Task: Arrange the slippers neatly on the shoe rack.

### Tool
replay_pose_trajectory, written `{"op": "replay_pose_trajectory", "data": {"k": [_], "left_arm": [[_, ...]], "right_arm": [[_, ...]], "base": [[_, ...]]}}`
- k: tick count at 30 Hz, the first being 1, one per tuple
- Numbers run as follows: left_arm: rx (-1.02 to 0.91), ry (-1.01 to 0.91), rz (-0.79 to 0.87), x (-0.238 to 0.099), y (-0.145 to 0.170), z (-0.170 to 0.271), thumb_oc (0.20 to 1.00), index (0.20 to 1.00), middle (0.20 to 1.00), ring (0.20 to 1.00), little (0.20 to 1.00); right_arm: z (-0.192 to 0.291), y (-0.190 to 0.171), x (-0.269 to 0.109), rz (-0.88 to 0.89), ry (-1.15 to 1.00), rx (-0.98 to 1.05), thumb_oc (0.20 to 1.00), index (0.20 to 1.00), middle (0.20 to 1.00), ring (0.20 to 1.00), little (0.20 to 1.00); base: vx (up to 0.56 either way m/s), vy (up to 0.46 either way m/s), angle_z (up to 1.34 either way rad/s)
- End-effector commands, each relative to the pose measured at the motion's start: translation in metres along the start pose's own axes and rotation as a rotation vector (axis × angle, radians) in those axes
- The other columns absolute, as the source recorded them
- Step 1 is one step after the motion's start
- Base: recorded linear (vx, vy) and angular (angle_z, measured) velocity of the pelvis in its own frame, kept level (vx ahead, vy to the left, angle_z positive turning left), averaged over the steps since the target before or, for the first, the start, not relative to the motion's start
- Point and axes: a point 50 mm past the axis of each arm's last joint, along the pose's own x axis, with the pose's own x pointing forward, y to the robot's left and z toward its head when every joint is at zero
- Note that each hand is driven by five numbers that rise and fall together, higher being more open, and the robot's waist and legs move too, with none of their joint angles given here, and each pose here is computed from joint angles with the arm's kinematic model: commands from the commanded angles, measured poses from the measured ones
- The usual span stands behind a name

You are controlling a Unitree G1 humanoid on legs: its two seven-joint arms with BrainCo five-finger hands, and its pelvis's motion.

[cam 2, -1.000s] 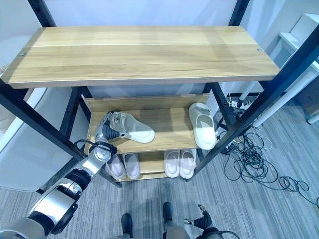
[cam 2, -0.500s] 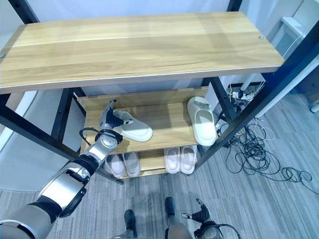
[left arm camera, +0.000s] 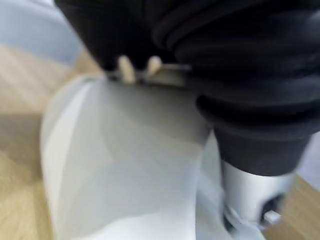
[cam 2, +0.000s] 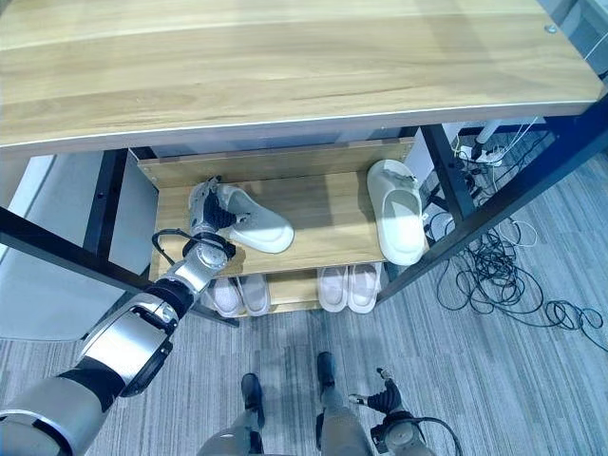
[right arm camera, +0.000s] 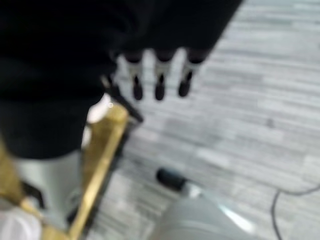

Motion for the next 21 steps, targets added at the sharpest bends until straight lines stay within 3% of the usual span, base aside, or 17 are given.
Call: {"op": "replay_pose_trajectory", "data": {"k": [1, 14, 21], "left_arm": [[-0.01, -0.061, -0.028, 0.009, 0.005, 0.022, 0.2, 0.2, 0.2, 0.2, 0.2], [-0.137, -0.647, -0.134, -0.028, 0.0, 0.126, 0.2, 0.2, 0.2, 0.2, 0.2], [-0.062, -0.767, -0.086, -0.025, 0.01, 0.16, 0.2, 0.2, 0.2, 0.2, 0.2]], "right_arm": [[0.018, -0.019, 0.009, -0.052, -0.071, 0.014, 1.0, 1.0, 1.0, 1.0, 1.0], [0.012, -0.024, 0.006, -0.061, -0.057, 0.035, 1.0, 1.0, 1.0, 1.0, 1.0], [0.025, -0.037, 0.012, -0.091, -0.101, -0.001, 1.0, 1.0, 1.0, 1.0, 1.0]], "base": [[0.0, 0.0, 0.0], [0.0, 0.0, 0.0], [0.0, -0.002, -0.03]]}}
